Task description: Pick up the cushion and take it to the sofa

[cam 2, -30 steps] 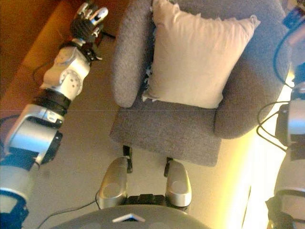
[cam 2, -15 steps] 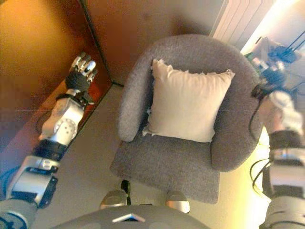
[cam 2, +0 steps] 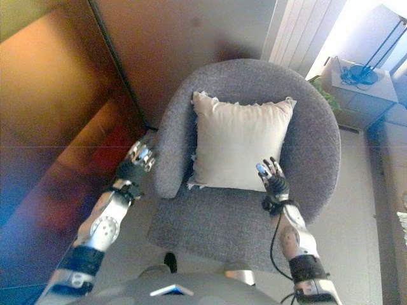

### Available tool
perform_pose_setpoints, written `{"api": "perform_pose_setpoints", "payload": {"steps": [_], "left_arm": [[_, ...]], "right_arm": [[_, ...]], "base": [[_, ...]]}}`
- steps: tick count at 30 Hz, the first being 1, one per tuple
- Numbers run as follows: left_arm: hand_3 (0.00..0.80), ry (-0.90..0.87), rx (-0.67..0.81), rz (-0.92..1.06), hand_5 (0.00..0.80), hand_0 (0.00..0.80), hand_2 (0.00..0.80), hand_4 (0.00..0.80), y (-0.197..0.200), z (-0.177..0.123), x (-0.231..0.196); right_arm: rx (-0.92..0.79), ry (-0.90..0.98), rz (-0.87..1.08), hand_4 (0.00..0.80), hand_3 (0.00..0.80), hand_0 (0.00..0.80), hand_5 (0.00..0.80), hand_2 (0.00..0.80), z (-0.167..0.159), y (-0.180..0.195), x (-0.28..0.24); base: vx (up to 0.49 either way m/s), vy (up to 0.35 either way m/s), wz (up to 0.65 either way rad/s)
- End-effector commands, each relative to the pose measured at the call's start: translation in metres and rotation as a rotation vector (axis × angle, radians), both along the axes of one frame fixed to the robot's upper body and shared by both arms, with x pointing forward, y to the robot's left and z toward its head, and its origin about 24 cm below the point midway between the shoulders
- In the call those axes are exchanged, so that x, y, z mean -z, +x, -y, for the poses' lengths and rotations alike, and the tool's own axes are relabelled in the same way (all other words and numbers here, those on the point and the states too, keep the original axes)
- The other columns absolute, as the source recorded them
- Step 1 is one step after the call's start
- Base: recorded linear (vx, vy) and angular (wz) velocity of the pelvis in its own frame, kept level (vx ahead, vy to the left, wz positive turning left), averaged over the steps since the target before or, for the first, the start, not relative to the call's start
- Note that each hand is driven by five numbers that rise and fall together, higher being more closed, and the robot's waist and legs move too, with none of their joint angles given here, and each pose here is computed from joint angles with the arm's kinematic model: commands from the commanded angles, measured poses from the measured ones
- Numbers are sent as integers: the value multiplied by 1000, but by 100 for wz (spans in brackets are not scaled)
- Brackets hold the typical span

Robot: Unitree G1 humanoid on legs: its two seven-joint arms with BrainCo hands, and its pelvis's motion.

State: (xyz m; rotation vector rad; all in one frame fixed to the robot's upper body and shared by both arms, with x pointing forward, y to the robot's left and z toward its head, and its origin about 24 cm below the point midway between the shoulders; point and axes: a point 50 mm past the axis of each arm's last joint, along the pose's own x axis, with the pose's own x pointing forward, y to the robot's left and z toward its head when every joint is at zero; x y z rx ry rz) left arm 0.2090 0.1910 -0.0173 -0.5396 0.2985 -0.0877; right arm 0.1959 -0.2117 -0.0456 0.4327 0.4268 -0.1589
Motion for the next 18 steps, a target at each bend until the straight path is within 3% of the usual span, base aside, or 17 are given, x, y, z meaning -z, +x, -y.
{"api": "perform_pose_setpoints", "payload": {"steps": [1,5,11,18], "left_arm": [[0,-46,30,80,0,0,0,0,-8,-5,-3],[0,-41,61,63,0,0,0,0,-14,-1,5],[0,-12,103,103,0,0,0,0,7,10,-8],[0,-40,102,79,0,0,0,0,0,16,-4]], "right_arm": [[29,211,134,0,0,0,0,0,-8,0,-8],[11,243,164,0,0,0,0,0,-13,-3,-5],[-72,241,214,0,0,0,0,0,-23,21,-21],[-75,294,172,0,0,0,0,0,-33,7,-10]], "base": [[-46,36,0],[-31,39,2],[-28,12,0],[0,0,0]]}}
